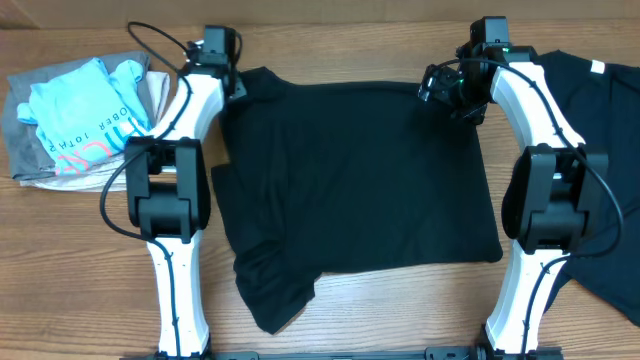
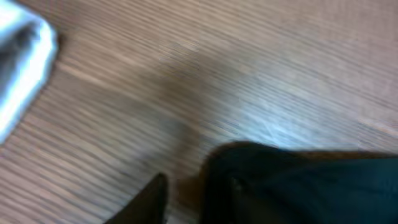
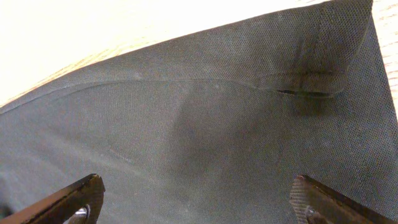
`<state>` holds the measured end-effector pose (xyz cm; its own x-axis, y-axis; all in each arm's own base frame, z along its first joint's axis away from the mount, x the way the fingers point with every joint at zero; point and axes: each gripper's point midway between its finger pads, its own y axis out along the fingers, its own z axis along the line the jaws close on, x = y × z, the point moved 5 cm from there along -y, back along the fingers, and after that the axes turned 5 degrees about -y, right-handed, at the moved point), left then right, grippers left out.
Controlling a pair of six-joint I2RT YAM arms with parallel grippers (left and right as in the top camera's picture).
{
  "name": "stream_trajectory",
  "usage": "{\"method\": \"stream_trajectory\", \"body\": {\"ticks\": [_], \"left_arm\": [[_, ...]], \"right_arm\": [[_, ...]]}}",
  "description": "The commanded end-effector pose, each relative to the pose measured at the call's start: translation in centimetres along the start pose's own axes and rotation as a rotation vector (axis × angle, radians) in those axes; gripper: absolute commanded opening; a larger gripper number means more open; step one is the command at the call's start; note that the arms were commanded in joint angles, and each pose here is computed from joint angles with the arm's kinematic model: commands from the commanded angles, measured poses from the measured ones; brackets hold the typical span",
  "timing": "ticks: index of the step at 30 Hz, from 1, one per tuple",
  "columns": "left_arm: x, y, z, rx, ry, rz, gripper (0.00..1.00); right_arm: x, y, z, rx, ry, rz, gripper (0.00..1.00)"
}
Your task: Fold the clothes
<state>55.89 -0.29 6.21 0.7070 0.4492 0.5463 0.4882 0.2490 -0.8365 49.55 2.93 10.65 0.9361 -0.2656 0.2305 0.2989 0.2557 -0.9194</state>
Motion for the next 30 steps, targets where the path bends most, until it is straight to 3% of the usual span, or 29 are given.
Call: {"method": "stream_trajectory", "body": {"ticks": [1,3,5,9,11,12,19,30], "left_arm": [[4.8,-3.5,-0.7,-0.042,-0.021,-0.09,0.46],[6.3,-5.7,-1.3,-0.071,-0.011,-0.098,0.54],[7.0,-8.0,-2.0,-0.117,-0.005,-0.075,0.53],[6.0,-10.6,-3.6,-0.246,0.021,0.053,0.29],[3.9,-11.1,-4.1,-0.289,0.041,0.163,0.09],[2.8,-11.1,-4.2,-0.292,0.051,0.221,0.04],[-3.1,-10.4,-5.0,-0.229,0.182,0.392,0.04],[-5.0,-7.4,-6.3,-0.187,0.193,0.323,0.04]], "right_arm": [[-0.3,0.3,0.3,0.009,-0.006,0.008,1.0],[-0.3,0.3,0.4,0.009,-0.006,0.008,1.0],[-0.3,0.3,0.4,0.009,-0.006,0.008,1.0],[-0.3,0.3,0.4,0.009,-0.006,0.008,1.0],[-0.3,0.3,0.4,0.009,-0.006,0.008,1.0],[-0.3,0.3,0.4,0.009,-0.006,0.008,1.0],[-0.3,0.3,0.4,0.009,-0.006,0.008,1.0],[-0.3,0.3,0.4,0.009,-0.006,0.008,1.0]]}}
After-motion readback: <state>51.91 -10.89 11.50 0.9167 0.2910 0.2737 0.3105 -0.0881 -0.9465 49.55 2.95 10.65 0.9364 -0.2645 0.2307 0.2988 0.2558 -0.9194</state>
